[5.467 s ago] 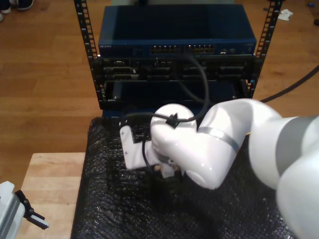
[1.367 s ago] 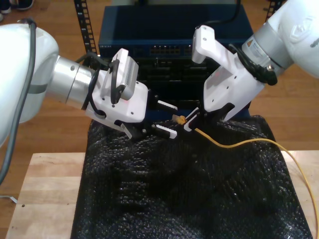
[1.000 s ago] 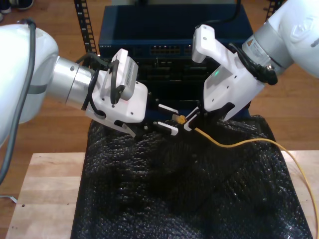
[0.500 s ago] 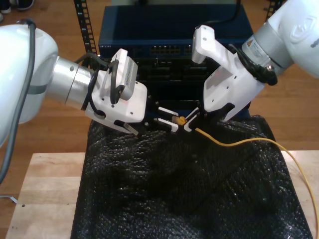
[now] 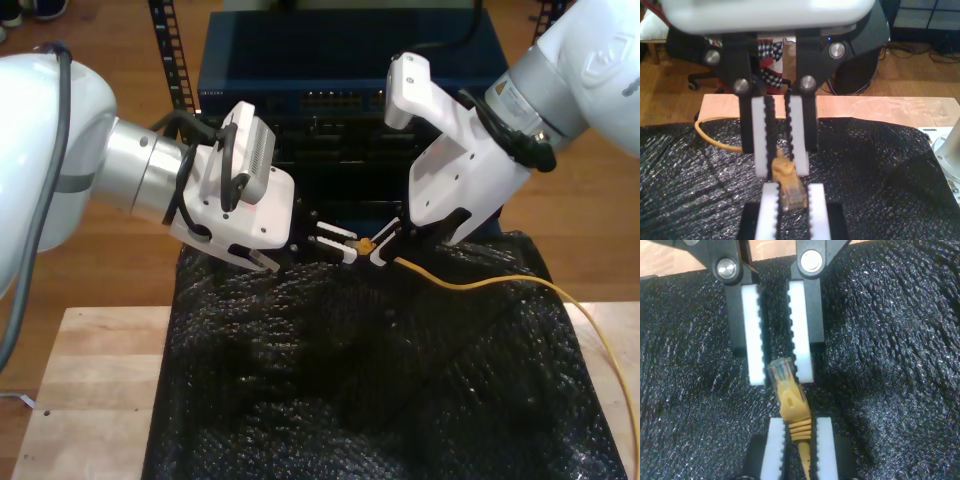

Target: Grab the cable and plug it in

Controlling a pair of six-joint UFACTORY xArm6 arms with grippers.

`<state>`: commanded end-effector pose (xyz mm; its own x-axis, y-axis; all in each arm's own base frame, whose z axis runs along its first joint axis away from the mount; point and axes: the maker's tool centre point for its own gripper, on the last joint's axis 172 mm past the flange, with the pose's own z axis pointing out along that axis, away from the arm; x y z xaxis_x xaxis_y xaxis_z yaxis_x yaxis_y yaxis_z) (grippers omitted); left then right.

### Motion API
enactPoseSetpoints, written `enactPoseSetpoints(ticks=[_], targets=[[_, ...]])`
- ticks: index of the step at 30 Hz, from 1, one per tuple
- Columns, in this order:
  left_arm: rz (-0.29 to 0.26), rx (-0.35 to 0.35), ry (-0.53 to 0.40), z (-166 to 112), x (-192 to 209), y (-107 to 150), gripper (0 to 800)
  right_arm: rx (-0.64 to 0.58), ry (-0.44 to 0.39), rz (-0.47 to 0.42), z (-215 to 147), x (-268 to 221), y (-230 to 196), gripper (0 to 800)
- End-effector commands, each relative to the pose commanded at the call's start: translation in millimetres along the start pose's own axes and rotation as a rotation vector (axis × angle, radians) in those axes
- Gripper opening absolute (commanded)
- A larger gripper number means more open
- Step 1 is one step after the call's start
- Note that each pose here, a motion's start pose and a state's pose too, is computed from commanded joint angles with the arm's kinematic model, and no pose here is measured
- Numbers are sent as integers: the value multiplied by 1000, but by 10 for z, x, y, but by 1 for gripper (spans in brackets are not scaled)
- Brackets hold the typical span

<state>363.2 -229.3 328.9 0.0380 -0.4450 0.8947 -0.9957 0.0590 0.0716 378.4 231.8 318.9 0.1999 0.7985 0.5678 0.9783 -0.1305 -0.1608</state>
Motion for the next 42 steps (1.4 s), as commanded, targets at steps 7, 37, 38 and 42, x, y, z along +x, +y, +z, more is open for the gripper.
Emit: enactPoseSetpoints(ticks=[7,37,38,42], targets=[[-3,21,34,-38,84,-54,7,-30,13,-83,-159,120,48,794],[-287,-110,237,-410,132,-82,5,-159,61,-233,-742,495,-135,797],[-304,-122,244,-440,142,-85,5,-164,63,-238,-764,506,-148,797],[-335,-145,259,-495,160,-69,5,-189,69,-299,-867,562,-238,797]])
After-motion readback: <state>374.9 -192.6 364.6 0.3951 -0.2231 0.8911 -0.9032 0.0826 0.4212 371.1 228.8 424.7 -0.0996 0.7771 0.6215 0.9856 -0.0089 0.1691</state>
